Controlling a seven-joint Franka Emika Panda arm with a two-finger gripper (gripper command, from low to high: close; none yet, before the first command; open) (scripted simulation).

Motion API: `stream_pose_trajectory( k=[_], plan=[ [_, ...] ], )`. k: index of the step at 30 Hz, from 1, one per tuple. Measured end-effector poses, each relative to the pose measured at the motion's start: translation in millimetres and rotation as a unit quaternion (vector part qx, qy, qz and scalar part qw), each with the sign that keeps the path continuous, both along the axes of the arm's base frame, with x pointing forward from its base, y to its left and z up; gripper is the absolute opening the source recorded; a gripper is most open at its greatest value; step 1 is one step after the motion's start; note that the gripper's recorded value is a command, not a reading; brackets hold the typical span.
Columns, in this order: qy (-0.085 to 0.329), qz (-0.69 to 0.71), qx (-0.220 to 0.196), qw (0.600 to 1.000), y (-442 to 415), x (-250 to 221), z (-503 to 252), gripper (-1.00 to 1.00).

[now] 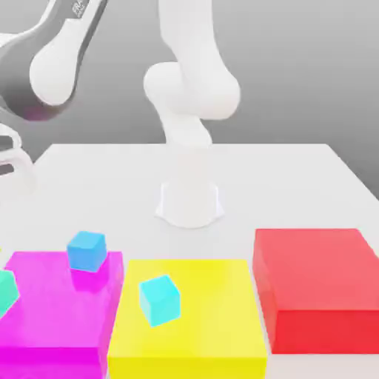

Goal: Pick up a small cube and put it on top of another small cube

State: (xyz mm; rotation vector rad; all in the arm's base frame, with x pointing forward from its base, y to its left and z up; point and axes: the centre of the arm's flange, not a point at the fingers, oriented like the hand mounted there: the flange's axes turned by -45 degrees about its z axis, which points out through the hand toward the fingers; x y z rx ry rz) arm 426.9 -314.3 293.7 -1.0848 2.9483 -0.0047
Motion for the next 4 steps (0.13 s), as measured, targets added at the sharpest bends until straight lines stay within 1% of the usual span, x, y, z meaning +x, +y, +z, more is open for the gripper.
stream_pose_trajectory(
  k=[1,4],
  plan=[
    [0.0,0.0,0.0,1.0,0.6,0.0,-9.5,1.0],
    [0.0,0.0,0.0,1.0,0.6,0.0,-9.5,1.0]
  ],
)
